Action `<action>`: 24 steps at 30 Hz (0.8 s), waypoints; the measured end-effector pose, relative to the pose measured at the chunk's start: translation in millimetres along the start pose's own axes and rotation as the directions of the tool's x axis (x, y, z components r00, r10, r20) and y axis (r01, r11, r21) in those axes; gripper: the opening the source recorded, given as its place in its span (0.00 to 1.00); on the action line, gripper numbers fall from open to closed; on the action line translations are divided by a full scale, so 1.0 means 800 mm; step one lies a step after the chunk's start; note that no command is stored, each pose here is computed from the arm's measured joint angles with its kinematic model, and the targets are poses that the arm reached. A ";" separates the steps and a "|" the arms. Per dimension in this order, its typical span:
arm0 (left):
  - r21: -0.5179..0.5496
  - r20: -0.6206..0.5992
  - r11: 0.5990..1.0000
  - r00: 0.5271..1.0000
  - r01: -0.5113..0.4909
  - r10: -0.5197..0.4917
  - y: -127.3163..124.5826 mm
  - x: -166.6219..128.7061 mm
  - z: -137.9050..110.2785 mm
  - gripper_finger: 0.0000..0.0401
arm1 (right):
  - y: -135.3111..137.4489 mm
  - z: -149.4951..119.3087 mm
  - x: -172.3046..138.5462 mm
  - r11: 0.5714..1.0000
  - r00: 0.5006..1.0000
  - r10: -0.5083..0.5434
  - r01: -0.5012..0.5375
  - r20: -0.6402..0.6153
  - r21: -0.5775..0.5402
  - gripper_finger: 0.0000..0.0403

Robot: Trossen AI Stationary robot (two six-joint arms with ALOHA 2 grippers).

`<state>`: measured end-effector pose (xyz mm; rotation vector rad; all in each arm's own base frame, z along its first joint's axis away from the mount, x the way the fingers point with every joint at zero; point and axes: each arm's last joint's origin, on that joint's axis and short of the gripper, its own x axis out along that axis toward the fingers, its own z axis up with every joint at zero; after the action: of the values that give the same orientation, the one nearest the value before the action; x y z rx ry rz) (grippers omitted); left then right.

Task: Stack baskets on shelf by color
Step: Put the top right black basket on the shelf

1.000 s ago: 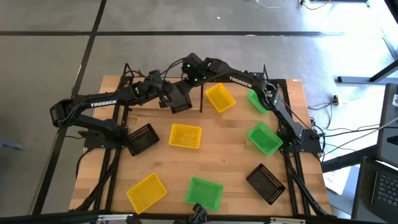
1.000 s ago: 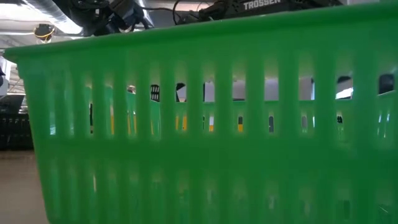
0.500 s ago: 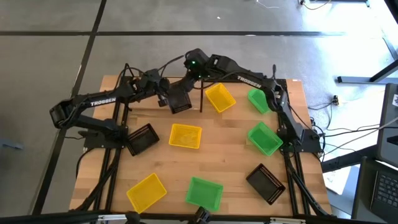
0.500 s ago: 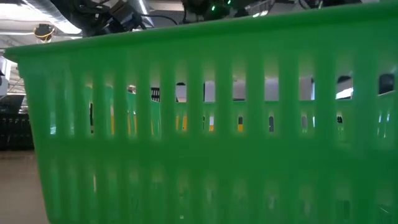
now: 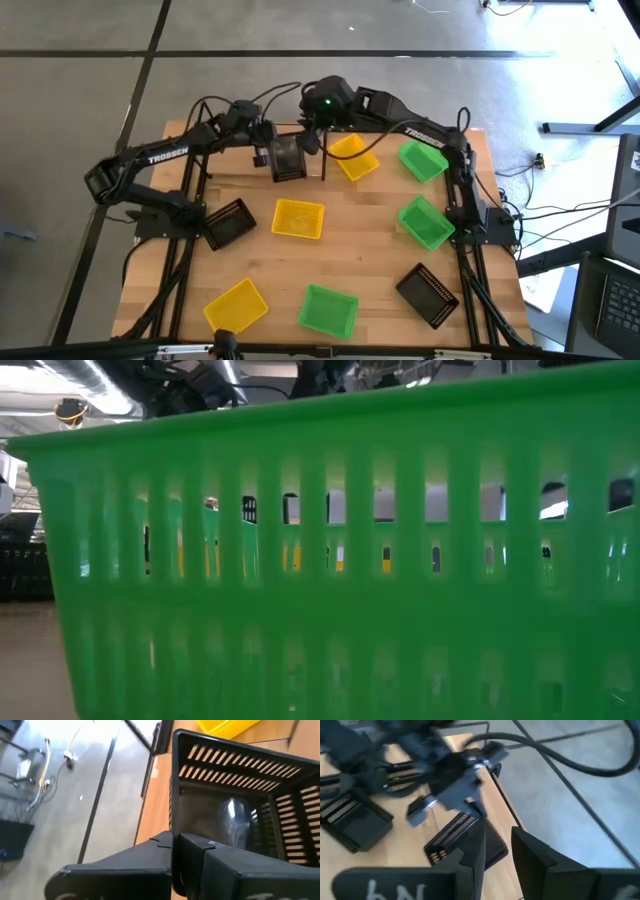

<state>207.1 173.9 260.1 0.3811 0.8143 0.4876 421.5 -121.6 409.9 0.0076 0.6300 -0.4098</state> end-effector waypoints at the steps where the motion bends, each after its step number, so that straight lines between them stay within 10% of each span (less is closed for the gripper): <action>1: -0.006 0.000 1.000 1.000 0.018 -0.018 0.002 0.001 0.000 0.00 | 0.005 0.002 -0.006 1.000 1.000 0.006 -0.006 0.008 -0.018 0.22; 24: 0.068 -0.077 0.996 0.996 0.055 -0.050 0.019 0.077 0.017 0.00 | 0.076 0.002 -0.041 0.983 0.998 0.066 -0.062 0.016 -0.173 0.22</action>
<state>249.6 218.7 239.7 0.4068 0.9142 0.4275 420.9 -54.0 422.7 -0.1410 0.6408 -0.2917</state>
